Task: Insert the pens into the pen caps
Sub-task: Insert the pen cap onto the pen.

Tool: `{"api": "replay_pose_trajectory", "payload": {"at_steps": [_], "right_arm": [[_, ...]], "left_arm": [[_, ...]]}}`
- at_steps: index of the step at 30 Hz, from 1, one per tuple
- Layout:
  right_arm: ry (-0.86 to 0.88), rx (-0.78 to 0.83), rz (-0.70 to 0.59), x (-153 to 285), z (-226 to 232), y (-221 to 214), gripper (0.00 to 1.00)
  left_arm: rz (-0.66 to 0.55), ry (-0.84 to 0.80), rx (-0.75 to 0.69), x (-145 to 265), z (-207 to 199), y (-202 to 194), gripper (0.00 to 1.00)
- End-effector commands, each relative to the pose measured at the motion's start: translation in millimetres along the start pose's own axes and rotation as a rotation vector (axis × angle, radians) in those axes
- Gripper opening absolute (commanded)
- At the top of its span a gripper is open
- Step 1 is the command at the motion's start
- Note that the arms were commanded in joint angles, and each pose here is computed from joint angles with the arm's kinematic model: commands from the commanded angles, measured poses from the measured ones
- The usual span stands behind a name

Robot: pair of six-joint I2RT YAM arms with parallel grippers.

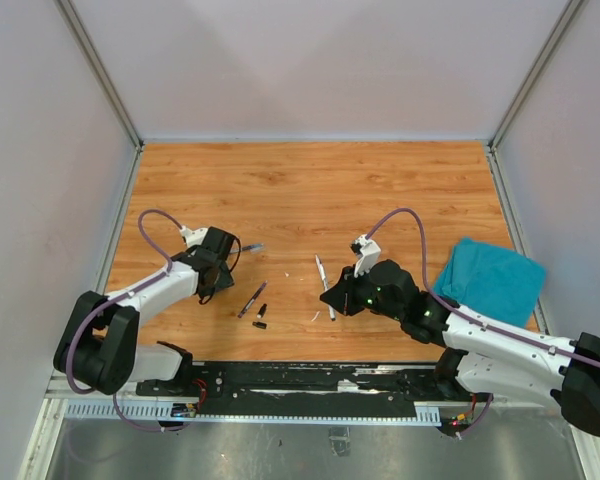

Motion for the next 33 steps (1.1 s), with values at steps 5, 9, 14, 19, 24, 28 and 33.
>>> {"api": "replay_pose_trajectory", "payload": {"at_steps": [5, 9, 14, 19, 24, 28, 33], "right_arm": [[0.002, -0.001, -0.06, -1, 0, 19, 0.02], [0.0, 0.0, -0.061, 0, -1, 19, 0.02], [-0.007, 0.003, -0.064, 2, -1, 19, 0.02], [-0.018, 0.006, -0.064, 4, -3, 18, 0.02], [-0.024, 0.005, -0.065, 6, -4, 18, 0.02], [-0.026, 0.005, -0.064, 7, -5, 18, 0.02], [-0.027, 0.005, -0.068, 8, -5, 19, 0.02]], "left_arm": [[0.141, -0.011, -0.054, -3, -1, -33, 0.47], [0.126, 0.014, -0.072, -8, 0, -32, 0.42], [0.092, 0.077, -0.106, -13, 3, -26, 0.38], [0.081, 0.086, -0.116, -15, -2, -22, 0.5], [0.076, 0.103, -0.131, -19, -4, -21, 0.54], [0.078, 0.11, -0.145, -23, -5, -21, 0.53], [0.093, 0.093, -0.15, -22, -7, -22, 0.41]]}}
Point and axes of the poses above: each gripper's point midway between its finger pads, its own x axis back along the fingers, its own z axis along the line the jaws close on, y = z × x, the point moved 7 cm from there along x, back along the fingers, and after that the axes turned 14 degrees about x, right-handed, at the moved point
